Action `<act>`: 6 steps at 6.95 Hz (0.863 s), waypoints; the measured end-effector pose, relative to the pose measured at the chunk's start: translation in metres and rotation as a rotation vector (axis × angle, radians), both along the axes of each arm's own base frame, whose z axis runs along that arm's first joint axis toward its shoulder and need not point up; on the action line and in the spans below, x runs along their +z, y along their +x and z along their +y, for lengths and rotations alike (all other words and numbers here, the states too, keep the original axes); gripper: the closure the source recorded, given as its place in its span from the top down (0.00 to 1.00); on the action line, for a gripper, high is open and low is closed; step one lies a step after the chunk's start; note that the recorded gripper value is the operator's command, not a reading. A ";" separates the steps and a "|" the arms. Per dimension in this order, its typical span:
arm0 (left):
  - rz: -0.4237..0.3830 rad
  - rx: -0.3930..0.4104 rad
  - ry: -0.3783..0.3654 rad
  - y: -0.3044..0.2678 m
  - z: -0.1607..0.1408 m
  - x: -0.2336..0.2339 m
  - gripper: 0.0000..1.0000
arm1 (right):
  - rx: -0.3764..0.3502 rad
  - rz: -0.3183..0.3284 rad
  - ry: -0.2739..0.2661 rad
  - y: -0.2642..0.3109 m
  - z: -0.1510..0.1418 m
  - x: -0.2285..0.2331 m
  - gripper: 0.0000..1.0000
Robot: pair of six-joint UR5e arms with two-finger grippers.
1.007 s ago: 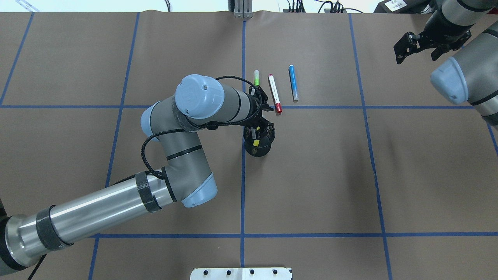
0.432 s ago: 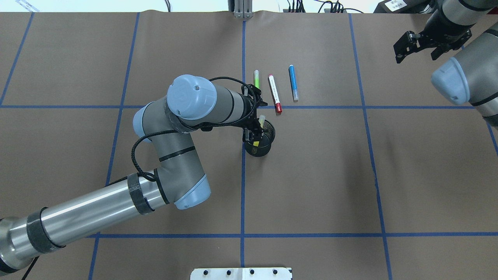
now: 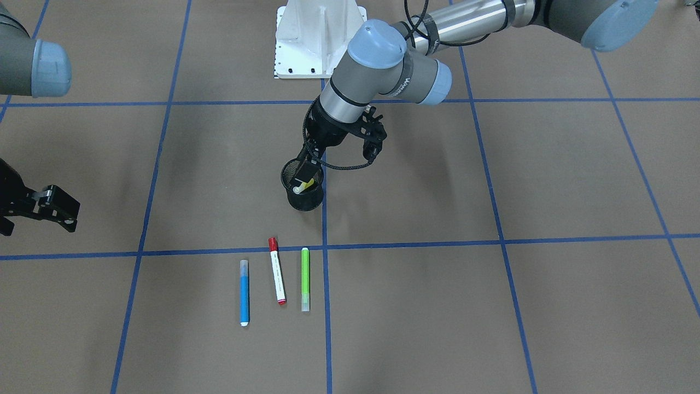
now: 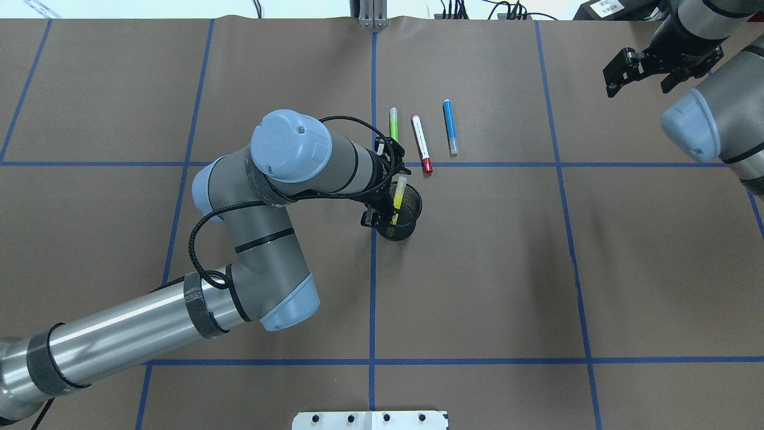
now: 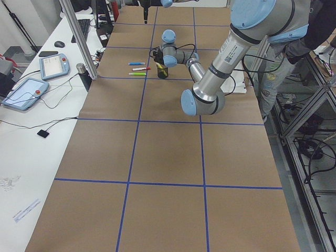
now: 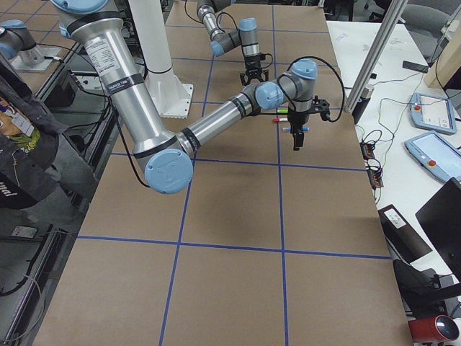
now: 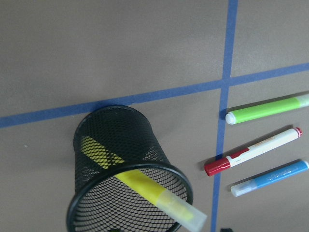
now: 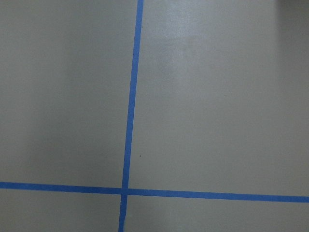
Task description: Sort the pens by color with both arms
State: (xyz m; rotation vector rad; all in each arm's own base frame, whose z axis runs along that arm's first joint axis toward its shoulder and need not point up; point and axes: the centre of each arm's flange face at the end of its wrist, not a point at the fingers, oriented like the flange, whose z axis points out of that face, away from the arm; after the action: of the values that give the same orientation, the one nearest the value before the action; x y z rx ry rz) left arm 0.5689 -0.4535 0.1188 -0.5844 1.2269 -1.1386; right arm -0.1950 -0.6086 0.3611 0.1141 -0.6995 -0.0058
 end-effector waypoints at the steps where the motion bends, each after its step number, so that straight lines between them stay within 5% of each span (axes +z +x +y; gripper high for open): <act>1: -0.057 0.052 0.102 -0.004 0.004 -0.017 0.94 | 0.004 0.004 -0.001 -0.001 0.000 0.000 1.00; 3: -0.175 0.137 0.287 -0.012 0.004 -0.058 0.88 | 0.006 0.007 0.000 -0.002 0.001 0.000 1.00; 6: -0.347 0.163 0.619 -0.023 -0.009 -0.092 0.79 | 0.014 0.003 -0.003 -0.003 0.003 -0.003 1.00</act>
State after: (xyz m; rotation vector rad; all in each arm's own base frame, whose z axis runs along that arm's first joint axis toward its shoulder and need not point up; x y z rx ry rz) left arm 0.5461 -0.4629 0.0267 -0.0121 1.1243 -0.6345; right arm -0.1978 -0.6056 0.3585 0.1158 -0.6958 0.0082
